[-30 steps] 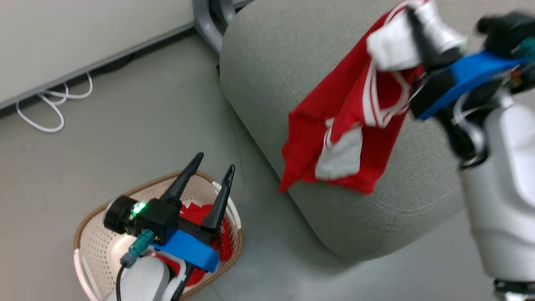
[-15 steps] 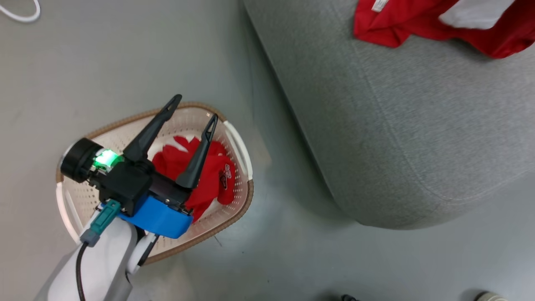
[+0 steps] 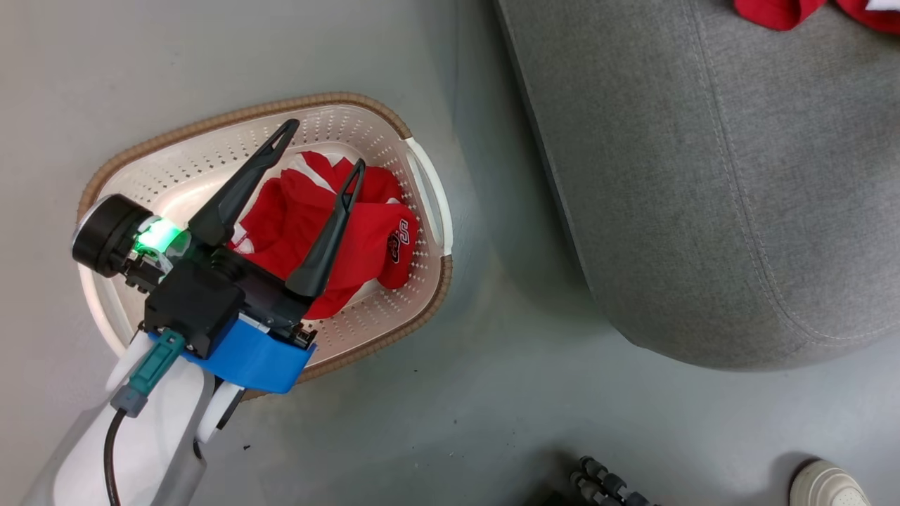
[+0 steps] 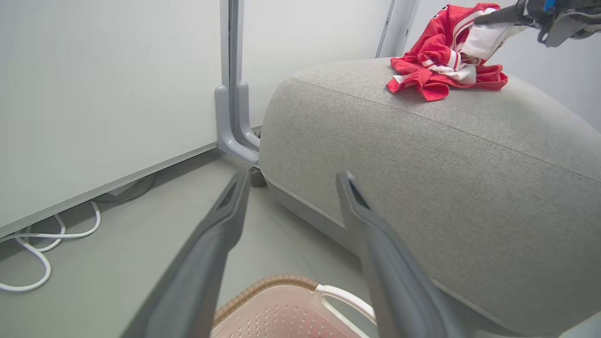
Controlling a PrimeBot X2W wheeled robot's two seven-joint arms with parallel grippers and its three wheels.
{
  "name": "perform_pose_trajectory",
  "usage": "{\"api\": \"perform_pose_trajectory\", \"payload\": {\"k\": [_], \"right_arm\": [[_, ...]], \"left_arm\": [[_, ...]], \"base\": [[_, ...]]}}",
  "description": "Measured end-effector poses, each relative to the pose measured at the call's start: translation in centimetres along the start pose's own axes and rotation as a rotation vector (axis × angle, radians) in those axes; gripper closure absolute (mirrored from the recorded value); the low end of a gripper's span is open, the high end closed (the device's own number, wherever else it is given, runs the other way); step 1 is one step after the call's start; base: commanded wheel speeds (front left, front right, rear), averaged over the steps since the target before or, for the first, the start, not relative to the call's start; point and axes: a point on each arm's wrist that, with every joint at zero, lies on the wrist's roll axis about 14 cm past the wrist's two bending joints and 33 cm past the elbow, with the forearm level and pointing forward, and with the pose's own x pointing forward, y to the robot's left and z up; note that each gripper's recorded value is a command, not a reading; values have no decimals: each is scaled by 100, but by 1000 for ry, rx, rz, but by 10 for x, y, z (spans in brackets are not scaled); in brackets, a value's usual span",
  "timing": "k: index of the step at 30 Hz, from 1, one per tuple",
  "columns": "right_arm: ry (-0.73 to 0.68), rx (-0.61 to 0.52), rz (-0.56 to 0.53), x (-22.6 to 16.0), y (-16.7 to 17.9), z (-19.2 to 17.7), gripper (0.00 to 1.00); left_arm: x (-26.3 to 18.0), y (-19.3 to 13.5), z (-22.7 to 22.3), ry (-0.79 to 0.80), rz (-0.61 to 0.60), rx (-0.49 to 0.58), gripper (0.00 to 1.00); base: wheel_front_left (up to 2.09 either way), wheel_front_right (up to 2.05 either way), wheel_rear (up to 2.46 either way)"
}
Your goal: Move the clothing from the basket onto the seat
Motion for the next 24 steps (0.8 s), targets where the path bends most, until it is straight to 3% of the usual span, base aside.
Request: {"api": "perform_pose_trajectory", "payload": {"k": [6, 7, 8, 9, 24], "right_arm": [[22, 6, -19, -2, -6, -17, 100], [24, 8, -20, -3, -7, -18, 89], [25, 11, -21, -4, -7, -18, 52], [23, 11, -23, -4, -9, -17, 0], [10, -49, 15, -35, -19, 4, 0]], "left_arm": [[0, -1, 6, -9, -2, 10, 0], [0, -2, 7, -9, -2, 12, 0], [0, -2, 9, -9, -3, 14, 0], [0, -2, 10, -11, -2, 16, 0], [-7, -22, 50, -43, 48, 1, 0]], "base": [[0, 0, 0], [0, 0, 0], [0, 0, 0], [0, 0, 0], [0, 0, 0]]}}
